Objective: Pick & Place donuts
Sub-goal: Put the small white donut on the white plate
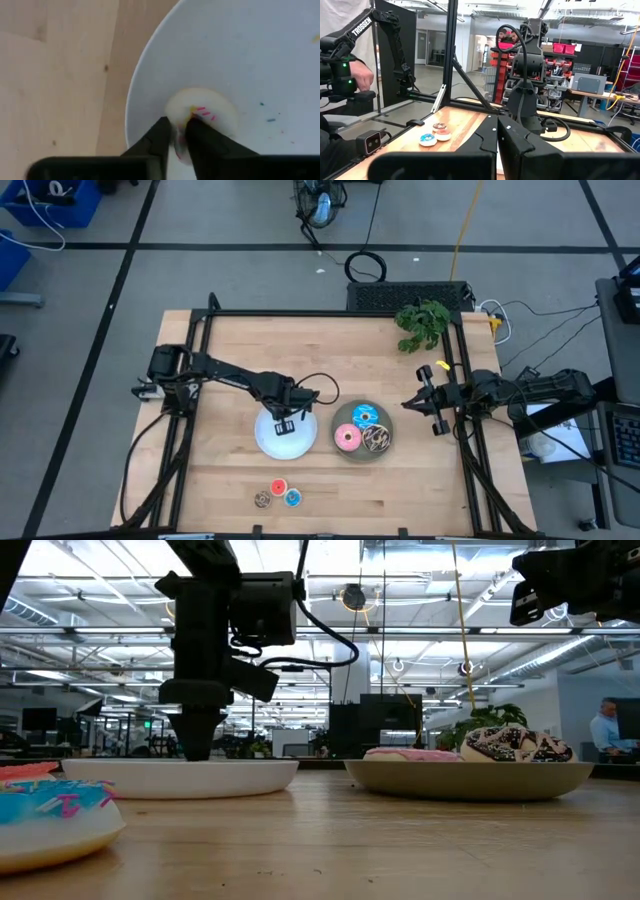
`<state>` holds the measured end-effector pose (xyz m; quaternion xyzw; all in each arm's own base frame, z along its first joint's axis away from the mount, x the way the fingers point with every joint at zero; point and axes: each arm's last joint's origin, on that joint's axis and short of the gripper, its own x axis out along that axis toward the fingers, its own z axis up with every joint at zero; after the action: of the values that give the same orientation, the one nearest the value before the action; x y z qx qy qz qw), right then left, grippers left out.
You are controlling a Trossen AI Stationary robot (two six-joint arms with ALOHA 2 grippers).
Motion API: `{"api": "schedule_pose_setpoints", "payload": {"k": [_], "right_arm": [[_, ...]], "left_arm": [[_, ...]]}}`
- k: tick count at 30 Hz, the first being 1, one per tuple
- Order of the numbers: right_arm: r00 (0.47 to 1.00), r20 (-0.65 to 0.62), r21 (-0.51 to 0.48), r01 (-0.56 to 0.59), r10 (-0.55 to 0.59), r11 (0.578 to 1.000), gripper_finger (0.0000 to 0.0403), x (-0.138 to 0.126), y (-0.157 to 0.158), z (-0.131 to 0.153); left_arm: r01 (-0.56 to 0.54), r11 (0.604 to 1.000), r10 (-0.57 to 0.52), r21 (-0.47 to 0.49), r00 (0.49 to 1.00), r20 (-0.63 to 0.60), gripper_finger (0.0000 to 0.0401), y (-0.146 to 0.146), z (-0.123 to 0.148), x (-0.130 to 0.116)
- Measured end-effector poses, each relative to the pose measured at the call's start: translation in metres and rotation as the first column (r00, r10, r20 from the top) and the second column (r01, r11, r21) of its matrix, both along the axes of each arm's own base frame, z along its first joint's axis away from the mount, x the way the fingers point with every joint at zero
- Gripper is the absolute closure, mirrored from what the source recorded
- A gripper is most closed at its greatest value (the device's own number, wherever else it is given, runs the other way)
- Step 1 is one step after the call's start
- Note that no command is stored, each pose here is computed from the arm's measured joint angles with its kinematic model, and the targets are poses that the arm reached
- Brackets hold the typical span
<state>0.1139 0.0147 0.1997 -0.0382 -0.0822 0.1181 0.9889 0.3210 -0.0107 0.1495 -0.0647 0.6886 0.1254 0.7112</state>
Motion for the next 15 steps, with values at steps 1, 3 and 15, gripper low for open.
{"api": "schedule_pose_setpoints", "payload": {"k": [1,3,15], "right_arm": [[1.0,-0.001,0.0,0.0,0.0,1.0,0.0403,0.0,0.0,0.0],[1.0,-0.003,0.0,0.0,0.0,1.0,0.0403,0.0,0.0,0.0],[1.0,-0.013,-0.004,0.003,-0.003,1.0,0.0403,0.001,0.0,-0.001]], "left_arm": [[-0.013,1.0,0.013,-0.003,1.0,0.001,0.0306,0.0,0.0,0.0],[-0.025,1.0,0.025,-0.005,1.0,0.0,0.0269,0.001,0.0,0.0],[0.004,1.0,-0.005,0.031,1.0,0.015,0.0157,0.0,0.029,0.013]]}}
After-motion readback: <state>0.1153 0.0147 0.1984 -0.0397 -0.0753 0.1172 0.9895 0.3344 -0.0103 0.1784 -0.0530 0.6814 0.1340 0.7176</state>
